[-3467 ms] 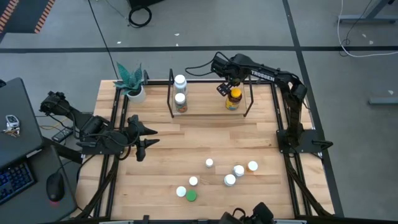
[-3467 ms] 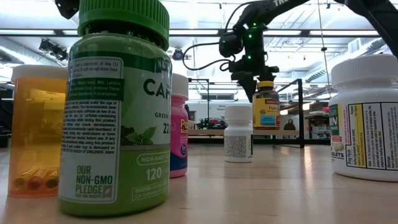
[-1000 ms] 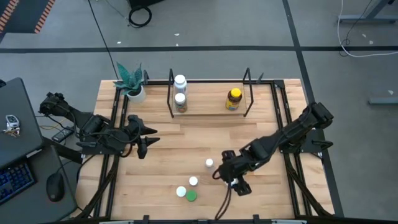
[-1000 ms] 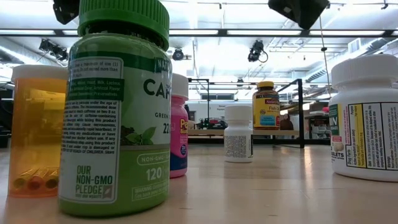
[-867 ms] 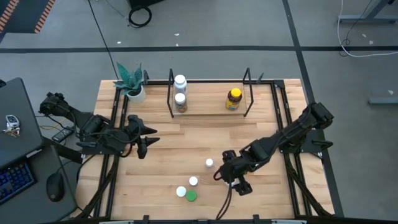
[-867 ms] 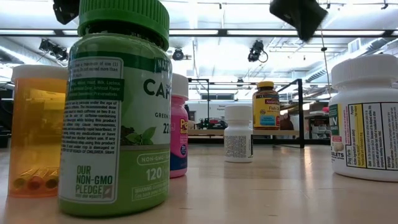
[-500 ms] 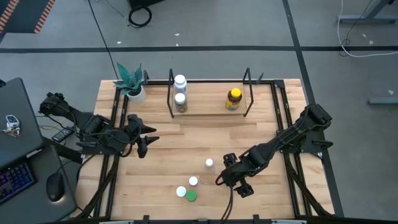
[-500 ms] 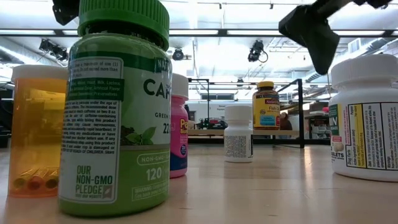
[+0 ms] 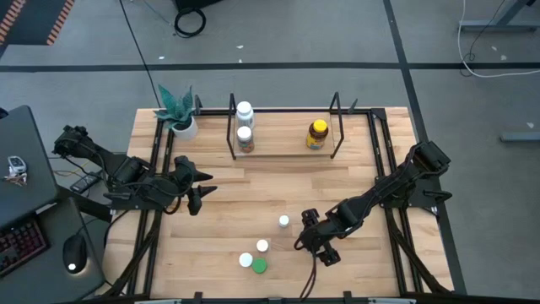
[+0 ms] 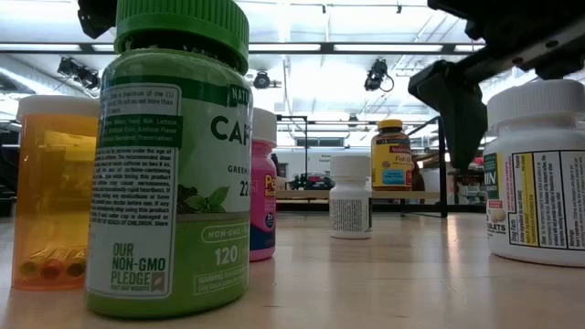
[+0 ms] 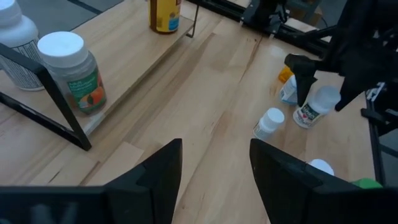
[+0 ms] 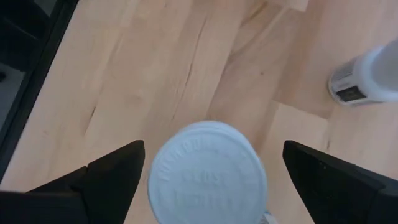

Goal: Pick and place medicine bottles onto shelf by color
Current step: Put the large white pill bottle on the shelf

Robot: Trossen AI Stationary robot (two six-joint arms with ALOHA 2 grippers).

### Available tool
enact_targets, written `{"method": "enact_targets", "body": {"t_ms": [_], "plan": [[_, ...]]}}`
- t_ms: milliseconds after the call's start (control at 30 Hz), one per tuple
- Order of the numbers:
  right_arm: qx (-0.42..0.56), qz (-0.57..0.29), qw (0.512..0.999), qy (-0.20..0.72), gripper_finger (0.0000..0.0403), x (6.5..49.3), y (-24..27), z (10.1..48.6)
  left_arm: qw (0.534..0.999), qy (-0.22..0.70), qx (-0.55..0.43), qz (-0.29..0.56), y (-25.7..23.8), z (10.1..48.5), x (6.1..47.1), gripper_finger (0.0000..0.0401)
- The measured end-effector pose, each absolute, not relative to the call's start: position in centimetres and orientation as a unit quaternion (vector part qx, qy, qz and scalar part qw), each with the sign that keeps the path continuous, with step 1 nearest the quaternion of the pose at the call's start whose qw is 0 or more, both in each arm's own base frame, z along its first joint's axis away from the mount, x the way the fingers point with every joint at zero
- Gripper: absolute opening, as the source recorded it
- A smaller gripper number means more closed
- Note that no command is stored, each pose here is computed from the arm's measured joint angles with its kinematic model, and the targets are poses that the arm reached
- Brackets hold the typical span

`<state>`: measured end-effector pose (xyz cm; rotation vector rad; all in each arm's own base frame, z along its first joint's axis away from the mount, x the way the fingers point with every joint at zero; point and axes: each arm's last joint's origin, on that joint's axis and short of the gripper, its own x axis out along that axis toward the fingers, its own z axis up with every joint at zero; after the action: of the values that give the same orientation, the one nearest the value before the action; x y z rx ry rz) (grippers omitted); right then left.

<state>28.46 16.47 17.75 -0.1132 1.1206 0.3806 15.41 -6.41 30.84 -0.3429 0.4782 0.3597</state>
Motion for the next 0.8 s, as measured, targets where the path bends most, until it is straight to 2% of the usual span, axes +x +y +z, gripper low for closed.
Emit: {"method": "enact_targets", "body": {"t_ms": [200,667,800], "plan": [[-0.061,0.182,0.826,0.529,0.0369,28.24,16.34,17.3,0.941,0.235,-0.169,0.177,-6.39,30.82,15.41,0.0197],[-0.076,0.192,0.825,0.526,0.0262,28.24,16.34,17.3,0.941,0.235,-0.168,0.177,-6.4,30.82,15.41,0.0195],[-0.076,0.192,0.825,0.526,0.0241,28.24,16.34,17.3,0.941,0.235,-0.168,0.177,-6.4,30.82,15.41,0.0193]]}}
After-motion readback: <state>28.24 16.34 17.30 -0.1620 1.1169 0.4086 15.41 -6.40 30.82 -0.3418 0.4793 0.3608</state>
